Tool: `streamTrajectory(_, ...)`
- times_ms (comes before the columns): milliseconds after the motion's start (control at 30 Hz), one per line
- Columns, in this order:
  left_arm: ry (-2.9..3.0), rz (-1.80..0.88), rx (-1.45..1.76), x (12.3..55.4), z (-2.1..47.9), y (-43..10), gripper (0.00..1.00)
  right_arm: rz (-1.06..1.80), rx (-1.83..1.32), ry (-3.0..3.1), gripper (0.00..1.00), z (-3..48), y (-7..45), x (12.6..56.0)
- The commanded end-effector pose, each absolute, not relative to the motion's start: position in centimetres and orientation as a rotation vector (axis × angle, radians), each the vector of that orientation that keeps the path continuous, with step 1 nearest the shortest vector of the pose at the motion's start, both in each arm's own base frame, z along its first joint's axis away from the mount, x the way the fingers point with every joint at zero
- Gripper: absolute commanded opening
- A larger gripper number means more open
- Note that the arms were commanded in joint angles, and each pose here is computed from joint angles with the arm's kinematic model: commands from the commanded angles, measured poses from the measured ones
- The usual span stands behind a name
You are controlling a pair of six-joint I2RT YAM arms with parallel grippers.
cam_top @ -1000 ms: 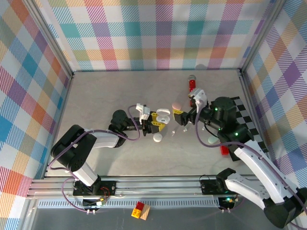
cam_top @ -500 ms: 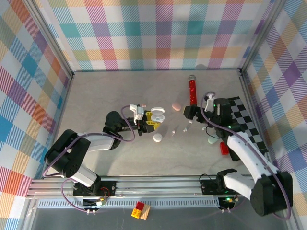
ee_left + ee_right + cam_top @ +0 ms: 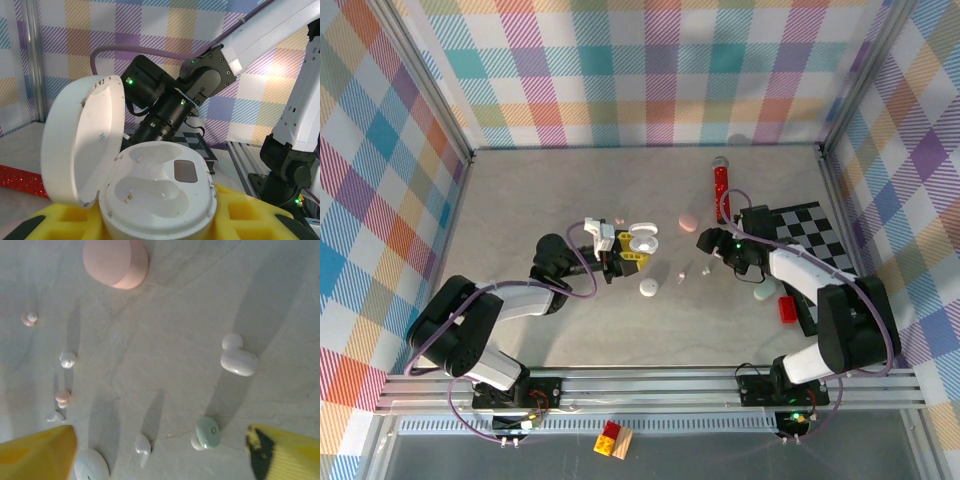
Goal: Insert the wireless bluetooth earbuds into the charging case
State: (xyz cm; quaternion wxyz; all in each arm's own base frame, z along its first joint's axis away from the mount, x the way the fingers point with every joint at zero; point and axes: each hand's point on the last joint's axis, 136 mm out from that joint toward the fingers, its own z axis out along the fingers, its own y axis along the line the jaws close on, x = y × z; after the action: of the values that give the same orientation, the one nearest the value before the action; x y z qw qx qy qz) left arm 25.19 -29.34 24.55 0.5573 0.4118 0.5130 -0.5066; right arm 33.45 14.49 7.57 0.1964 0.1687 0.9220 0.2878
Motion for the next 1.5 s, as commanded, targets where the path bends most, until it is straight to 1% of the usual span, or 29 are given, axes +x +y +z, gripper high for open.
streamTrajectory(0, 1.163, -1.158, 0.981, 25.2, 25.3, -29.0, 0.35, 0.860, 0.657, 2.503, 0.75, 7.3, 14.2, 35.1)
streamTrajectory(100, 1.163, -1.158, 0.980, 25.3, 25.3, -29.0, 0.35, 0.885, 0.712, 2.496, 0.64, 6.5, 14.3, 35.3)
streamTrajectory(200, 1.161, -1.159, 0.983, 25.2, 25.3, -29.0, 0.35, 0.902, 0.749, 2.512, 0.58, 5.6, 14.5, 35.3)
streamTrajectory(267, 1.159, -1.159, 0.984, 25.2, 25.4, -29.0, 0.35, 0.903, 0.771, 2.514, 0.56, 5.1, 14.4, 35.1)
streamTrajectory(533, 1.160, -1.159, 0.985, 25.1, 25.5, -29.0, 0.35, 0.873, 0.803, 2.527, 0.57, 4.0, 13.8, 34.9)
streamTrajectory(767, 1.161, -1.161, 0.989, 25.1, 25.7, -29.0, 0.35, 0.902, 0.805, 2.491, 0.57, 4.5, 12.4, 37.0)
streamTrajectory(1133, 1.167, -1.157, 0.995, 25.1, 25.6, -29.1, 0.35, 0.984, 0.656, 2.500, 0.54, 5.8, 13.8, 39.4)
streamTrajectory(1233, 1.169, -1.155, 0.999, 25.2, 25.5, -29.1, 0.35, 0.954, 0.615, 2.533, 0.54, 5.6, 13.7, 39.5)
streamTrajectory(1467, 1.166, -1.153, 1.000, 25.3, 25.5, -29.1, 0.35, 0.807, 0.636, 2.512, 0.54, 6.3, 11.7, 38.5)
